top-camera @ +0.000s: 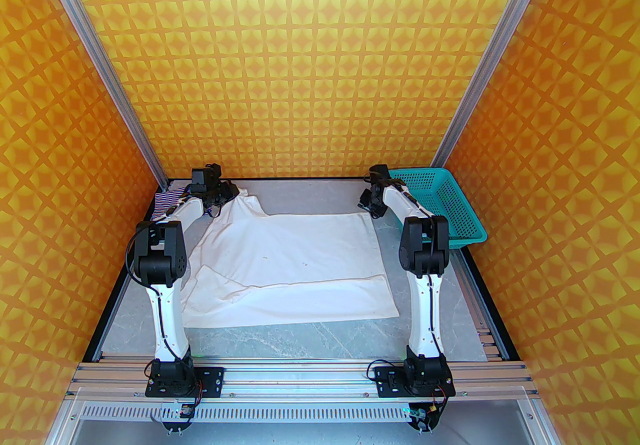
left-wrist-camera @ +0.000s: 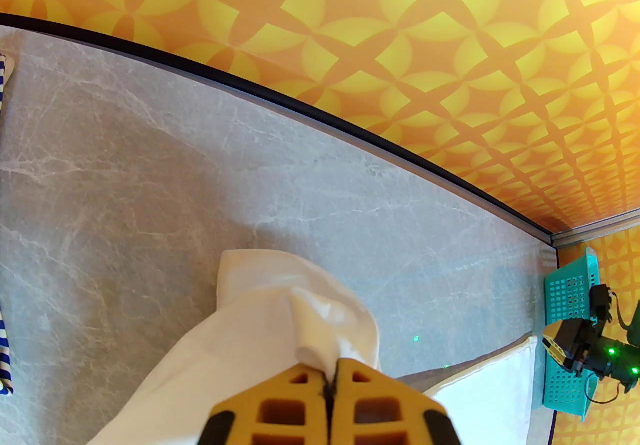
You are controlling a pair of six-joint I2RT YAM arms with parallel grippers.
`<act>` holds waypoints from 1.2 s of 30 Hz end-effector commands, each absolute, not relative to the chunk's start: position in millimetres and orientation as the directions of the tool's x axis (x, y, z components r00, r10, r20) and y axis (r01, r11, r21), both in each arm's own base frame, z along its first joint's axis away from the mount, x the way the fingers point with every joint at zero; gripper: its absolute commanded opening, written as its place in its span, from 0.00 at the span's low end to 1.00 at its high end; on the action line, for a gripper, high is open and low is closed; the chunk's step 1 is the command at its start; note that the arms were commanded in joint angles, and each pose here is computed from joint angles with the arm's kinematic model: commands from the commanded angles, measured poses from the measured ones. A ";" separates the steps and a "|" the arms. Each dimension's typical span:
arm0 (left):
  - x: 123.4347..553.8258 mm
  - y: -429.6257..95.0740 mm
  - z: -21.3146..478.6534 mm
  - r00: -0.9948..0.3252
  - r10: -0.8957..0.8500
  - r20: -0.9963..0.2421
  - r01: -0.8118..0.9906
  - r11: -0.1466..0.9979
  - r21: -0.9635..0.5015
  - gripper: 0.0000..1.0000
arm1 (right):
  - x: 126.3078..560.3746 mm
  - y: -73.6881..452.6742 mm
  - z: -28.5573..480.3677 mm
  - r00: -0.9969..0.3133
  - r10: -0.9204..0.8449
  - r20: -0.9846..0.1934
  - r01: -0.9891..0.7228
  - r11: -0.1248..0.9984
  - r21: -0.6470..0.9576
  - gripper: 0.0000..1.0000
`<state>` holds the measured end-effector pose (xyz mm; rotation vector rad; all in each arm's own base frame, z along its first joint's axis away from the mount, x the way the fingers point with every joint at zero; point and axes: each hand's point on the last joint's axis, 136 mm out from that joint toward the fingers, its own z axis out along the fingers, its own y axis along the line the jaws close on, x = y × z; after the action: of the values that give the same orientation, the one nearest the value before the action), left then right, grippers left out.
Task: Fold and stack the mixed laundry pile
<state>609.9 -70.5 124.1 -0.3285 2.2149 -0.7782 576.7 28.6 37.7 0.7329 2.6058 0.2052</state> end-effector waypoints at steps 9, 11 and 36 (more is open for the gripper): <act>607.5 -64.2 133.3 -0.677 -0.444 -0.587 0.027 0.782 -0.623 0.00 | 573.0 17.7 3.2 -0.798 0.523 -0.298 0.501 0.852 0.154 0.25; 607.2 -63.8 134.7 -0.677 -0.442 -0.589 0.030 0.782 -0.622 0.00 | 573.7 18.8 3.5 -0.803 0.517 -0.298 0.492 0.856 0.158 0.19; 564.3 -49.9 151.5 -0.668 -0.441 -0.599 0.055 0.773 -0.631 0.00 | 568.9 26.2 88.6 -0.795 0.435 -0.422 0.368 0.900 0.234 0.00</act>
<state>571.9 -49.5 138.2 -0.3264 2.2073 -0.7927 565.6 26.8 58.0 0.6336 2.6488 0.1635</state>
